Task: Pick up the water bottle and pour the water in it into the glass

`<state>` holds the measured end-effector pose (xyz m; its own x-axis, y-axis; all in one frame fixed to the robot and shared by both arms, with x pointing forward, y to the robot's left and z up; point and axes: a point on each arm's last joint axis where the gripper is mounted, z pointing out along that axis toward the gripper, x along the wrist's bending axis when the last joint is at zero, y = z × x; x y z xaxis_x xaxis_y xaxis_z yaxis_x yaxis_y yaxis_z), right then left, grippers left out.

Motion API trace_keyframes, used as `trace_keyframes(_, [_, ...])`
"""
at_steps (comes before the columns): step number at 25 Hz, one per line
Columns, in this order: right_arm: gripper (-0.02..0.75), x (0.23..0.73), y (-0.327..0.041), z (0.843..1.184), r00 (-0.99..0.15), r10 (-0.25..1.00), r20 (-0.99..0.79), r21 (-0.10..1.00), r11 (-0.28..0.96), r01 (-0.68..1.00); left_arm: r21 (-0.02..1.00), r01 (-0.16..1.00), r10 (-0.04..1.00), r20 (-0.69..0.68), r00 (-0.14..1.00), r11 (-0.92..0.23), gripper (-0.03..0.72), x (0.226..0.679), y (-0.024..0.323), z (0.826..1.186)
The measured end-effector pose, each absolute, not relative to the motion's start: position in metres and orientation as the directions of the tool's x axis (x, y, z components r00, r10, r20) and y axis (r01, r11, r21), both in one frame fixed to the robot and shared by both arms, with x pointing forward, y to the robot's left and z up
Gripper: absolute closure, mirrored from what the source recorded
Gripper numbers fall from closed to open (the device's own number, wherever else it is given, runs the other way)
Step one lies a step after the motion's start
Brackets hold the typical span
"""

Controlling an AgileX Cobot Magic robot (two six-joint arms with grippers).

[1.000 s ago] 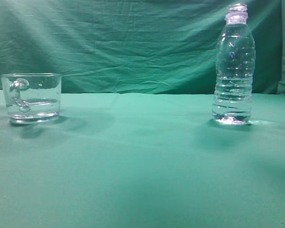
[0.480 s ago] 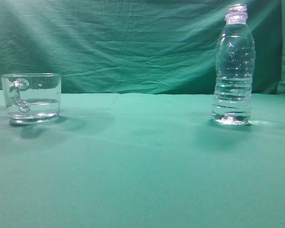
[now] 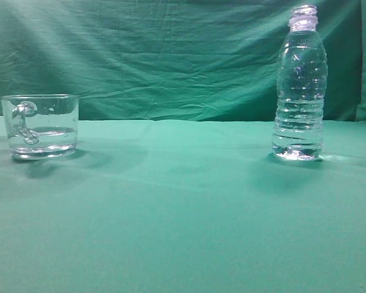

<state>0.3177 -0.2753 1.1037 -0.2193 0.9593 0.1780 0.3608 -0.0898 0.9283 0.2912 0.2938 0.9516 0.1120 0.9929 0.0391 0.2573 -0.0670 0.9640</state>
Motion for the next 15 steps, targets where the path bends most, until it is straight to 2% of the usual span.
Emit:
trace_keyframes(4, [0.738,0.311,-0.278,1.098,-0.214,0.964,0.157,0.91,-0.057,0.411,0.964,0.257,0.993,0.039,0.112,-0.067,0.688,0.291,0.294,0.952])
trace_keyframes(10, [0.738,0.308,-0.279,1.091,-0.269,0.963,0.012,0.909,0.102,0.405,0.964,0.257,0.993,0.039,0.112,-0.067,0.688,0.291,0.294,0.952])
trace_keyframes(15, [0.738,0.302,-0.285,1.065,-0.215,0.977,-0.009,0.942,0.081,0.327,0.964,0.257,0.993,0.039,0.112,-0.067,0.688,0.291,0.294,0.952])
